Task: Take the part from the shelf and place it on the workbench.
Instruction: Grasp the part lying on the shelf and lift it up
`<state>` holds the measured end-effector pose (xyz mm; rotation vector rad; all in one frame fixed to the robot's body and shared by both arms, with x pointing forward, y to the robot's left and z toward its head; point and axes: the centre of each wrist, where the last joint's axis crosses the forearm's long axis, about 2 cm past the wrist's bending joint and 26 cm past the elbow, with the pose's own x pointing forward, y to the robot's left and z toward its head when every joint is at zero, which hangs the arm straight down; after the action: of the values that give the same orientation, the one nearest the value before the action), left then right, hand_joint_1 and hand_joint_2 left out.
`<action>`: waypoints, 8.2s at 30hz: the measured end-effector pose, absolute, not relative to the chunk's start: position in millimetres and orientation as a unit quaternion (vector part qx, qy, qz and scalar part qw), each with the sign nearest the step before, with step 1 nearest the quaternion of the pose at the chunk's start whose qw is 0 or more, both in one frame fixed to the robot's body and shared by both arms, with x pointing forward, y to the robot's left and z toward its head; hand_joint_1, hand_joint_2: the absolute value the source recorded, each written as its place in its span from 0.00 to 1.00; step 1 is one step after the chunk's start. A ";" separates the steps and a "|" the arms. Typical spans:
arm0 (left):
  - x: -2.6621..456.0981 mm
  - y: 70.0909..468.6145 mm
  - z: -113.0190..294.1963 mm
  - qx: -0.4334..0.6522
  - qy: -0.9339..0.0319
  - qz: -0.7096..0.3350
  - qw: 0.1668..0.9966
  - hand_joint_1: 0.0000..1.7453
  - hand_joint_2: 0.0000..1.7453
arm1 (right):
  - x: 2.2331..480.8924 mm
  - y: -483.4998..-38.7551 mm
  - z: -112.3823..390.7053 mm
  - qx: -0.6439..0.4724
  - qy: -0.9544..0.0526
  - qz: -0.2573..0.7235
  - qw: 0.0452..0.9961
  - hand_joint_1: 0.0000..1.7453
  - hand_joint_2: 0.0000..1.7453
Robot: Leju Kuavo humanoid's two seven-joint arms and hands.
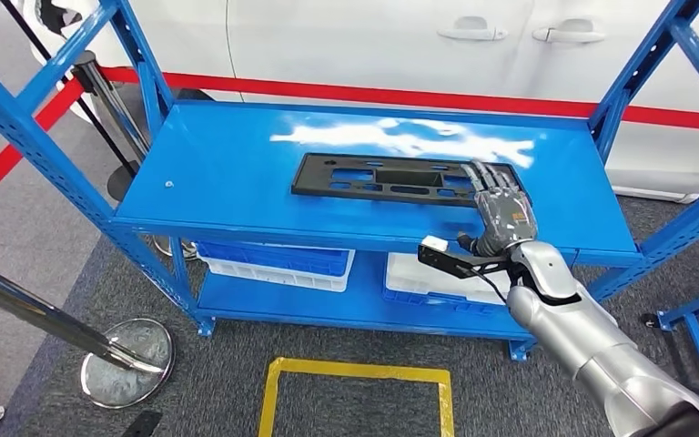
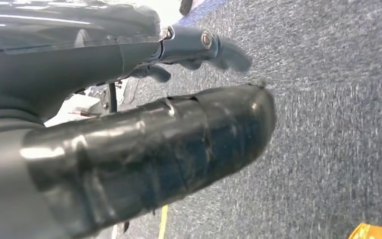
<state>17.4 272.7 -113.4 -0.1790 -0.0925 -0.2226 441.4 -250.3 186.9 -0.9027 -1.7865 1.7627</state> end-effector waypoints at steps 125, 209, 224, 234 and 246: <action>21.6 268.4 -112.8 -0.112 -0.047 -0.119 0.985 0.00 0.00 | 434.3 -176.0 172.1 -0.280 -0.651 0.649 0.276 0.00 1.00; 17.9 272.6 -113.6 -0.054 -0.083 -0.068 0.993 0.00 1.00 | 427.6 -183.6 239.6 -0.183 -0.801 0.505 0.264 1.00 1.00; 22.0 271.4 -113.3 -0.042 -0.087 -0.068 0.993 0.00 1.00 | 420.0 -219.2 300.4 -0.204 -0.840 0.469 0.179 1.00 1.00; 26.3 276.2 -113.2 -0.029 -0.071 -0.090 0.993 0.00 1.00 | 417.7 -243.3 296.5 -0.216 -0.837 0.469 0.181 1.00 1.00; 27.8 280.0 -113.2 -0.023 -0.078 -0.099 0.992 0.00 1.00 | 406.6 -271.5 276.3 -0.219 -0.831 0.467 0.207 1.00 1.00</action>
<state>27.8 280.0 -113.2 -0.0468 -0.1572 -0.1982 406.6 -271.5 276.3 -0.6106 -2.3149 1.2990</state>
